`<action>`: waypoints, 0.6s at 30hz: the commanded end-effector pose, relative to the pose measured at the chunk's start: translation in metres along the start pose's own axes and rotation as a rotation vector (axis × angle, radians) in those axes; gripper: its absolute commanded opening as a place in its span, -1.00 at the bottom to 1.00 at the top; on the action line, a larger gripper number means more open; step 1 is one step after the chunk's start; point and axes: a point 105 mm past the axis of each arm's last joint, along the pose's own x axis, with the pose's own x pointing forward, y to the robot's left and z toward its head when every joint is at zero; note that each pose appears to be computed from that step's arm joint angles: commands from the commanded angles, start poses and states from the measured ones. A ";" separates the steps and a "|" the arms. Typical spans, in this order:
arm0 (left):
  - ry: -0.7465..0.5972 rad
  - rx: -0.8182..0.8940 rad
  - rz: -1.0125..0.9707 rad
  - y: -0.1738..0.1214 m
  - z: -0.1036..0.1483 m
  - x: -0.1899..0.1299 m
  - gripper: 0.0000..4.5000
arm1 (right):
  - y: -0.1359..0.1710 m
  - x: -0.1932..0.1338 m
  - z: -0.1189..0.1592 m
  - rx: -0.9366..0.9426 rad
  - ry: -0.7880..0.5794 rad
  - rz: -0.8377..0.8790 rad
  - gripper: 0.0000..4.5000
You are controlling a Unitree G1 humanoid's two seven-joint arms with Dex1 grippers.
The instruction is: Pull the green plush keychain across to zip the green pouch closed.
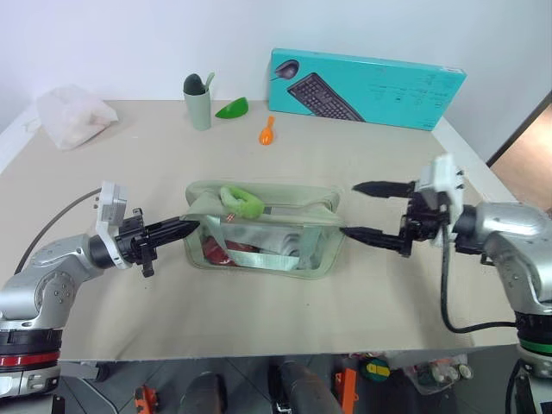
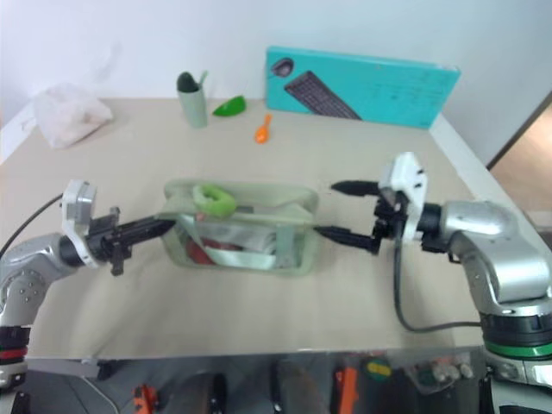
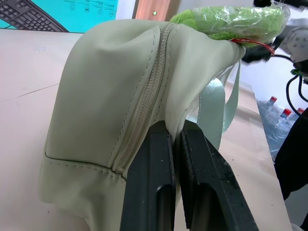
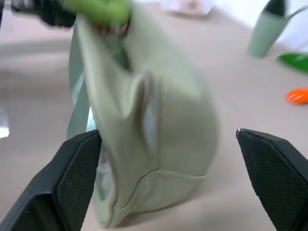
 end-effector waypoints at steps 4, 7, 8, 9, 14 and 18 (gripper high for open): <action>0.002 0.024 -0.023 -0.006 0.008 0.008 -1.00 | 0.018 0.020 0.076 -0.130 -0.219 0.064 0.96; 0.000 0.025 -0.029 -0.007 0.010 0.011 -1.00 | 0.034 0.043 0.075 -0.192 -0.162 0.110 0.96; -0.001 0.026 -0.033 -0.008 0.012 0.014 -1.00 | 0.042 0.052 0.074 -0.226 -0.139 0.144 0.96; -0.002 0.027 -0.039 -0.009 0.014 0.017 -1.00 | 0.050 0.058 0.074 -0.257 -0.127 0.179 0.96; -0.006 0.026 -0.047 -0.014 0.020 0.026 -1.00 | 0.058 0.077 0.069 -0.326 -0.071 0.221 0.96; -0.009 0.022 -0.050 -0.016 0.022 0.029 -1.00 | 0.060 0.090 0.065 -0.339 -0.070 0.238 0.96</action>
